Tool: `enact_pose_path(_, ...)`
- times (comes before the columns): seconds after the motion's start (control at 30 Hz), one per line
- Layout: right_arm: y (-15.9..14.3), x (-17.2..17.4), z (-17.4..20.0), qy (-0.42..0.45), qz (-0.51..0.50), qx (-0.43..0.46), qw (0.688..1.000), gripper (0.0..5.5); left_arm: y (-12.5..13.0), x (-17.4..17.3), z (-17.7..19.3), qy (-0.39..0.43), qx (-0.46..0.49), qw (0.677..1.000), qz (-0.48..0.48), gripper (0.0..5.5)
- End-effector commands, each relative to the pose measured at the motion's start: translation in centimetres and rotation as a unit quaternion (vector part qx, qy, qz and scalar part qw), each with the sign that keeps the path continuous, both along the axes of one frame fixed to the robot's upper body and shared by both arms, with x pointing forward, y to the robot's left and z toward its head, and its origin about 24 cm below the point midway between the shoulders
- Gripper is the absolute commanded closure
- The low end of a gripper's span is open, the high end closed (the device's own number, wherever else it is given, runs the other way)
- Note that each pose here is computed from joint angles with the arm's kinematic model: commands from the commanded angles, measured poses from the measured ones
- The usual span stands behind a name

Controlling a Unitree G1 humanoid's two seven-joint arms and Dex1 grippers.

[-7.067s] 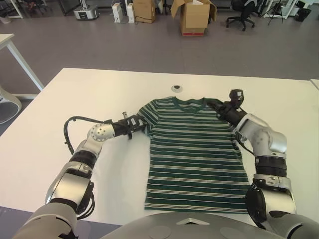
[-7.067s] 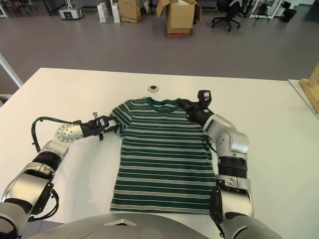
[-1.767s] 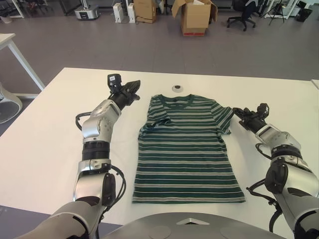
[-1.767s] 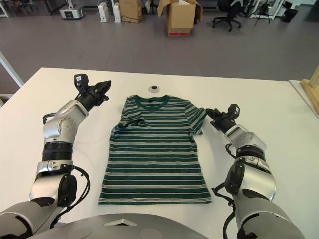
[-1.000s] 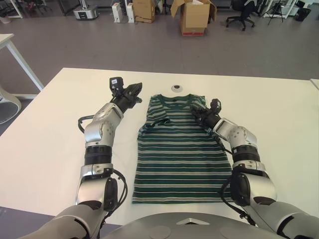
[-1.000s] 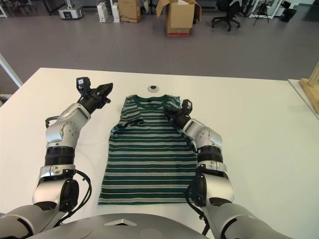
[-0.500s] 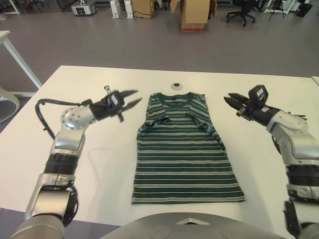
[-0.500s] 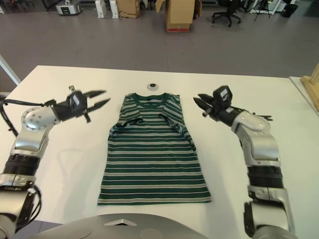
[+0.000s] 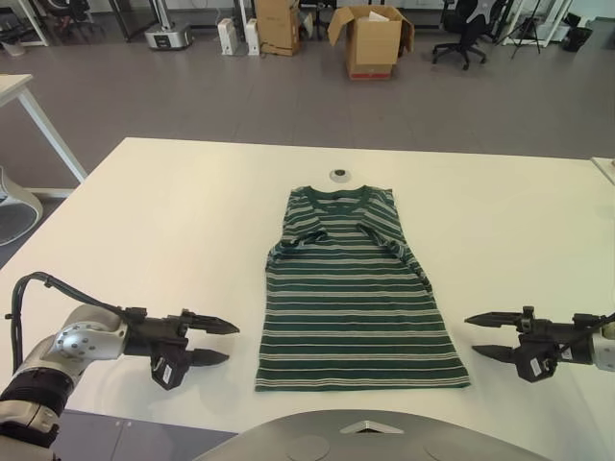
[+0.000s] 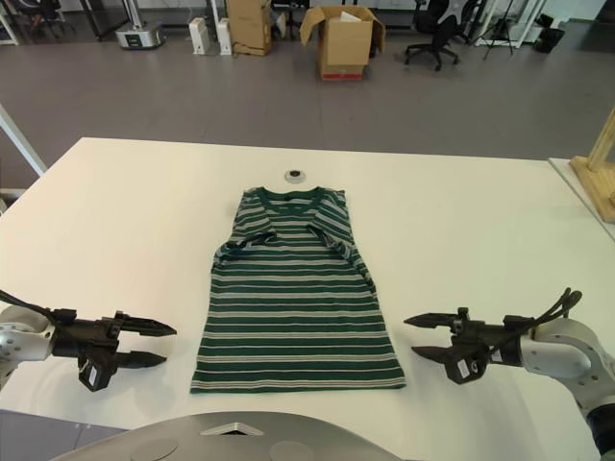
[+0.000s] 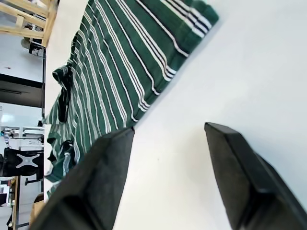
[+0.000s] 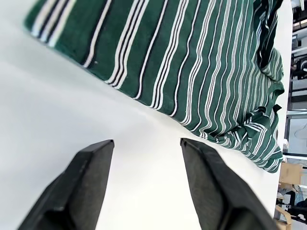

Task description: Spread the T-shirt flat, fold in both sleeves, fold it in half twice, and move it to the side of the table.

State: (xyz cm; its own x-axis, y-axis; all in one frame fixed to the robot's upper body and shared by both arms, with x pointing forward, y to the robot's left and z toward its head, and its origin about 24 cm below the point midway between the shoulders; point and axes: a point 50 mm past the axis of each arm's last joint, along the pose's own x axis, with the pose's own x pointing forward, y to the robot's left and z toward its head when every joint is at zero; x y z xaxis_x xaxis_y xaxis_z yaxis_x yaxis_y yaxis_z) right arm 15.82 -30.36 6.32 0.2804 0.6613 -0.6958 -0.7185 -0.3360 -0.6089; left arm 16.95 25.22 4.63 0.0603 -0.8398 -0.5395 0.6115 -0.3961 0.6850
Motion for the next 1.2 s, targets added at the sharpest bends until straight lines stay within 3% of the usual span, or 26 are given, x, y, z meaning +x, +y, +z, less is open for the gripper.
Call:
enact_pose_path(0.03, 1.1, -0.1, -1.0, -0.002, 0.052, 0.002, 0.999, 2.90, -1.8, -1.0, -1.4, 0.004, 0.006, 0.999, -0.049, 2.80)
enact_pose_path(0.33, 4.2, -0.4, -3.2, 0.016, 0.128, 0.031, 0.991, 2.90, -4.2, -1.7, -3.6, 0.034, 0.025, 0.995, -0.094, 2.80)
enact_pose_path(0.6, 4.8, -2.2, -4.2, 0.062, 0.235, 0.001, 0.970, 2.87, -5.0, -2.0, -4.9, 0.060, 0.025, 0.993, -0.096, 4.11)
enact_pose_path(1.03, 6.3, -3.0, -5.3, 0.078, 0.225, 0.044, 0.970, 5.50, -5.2, -2.6, -4.9, 0.104, 0.062, 0.984, -0.129, 5.45)
enact_pose_path(1.2, 6.0, -3.5, -4.5, 0.126, 0.122, 0.078, 0.981, 5.50, -2.0, -4.8, -4.4, 0.210, 0.142, 0.962, -0.101, 5.49)
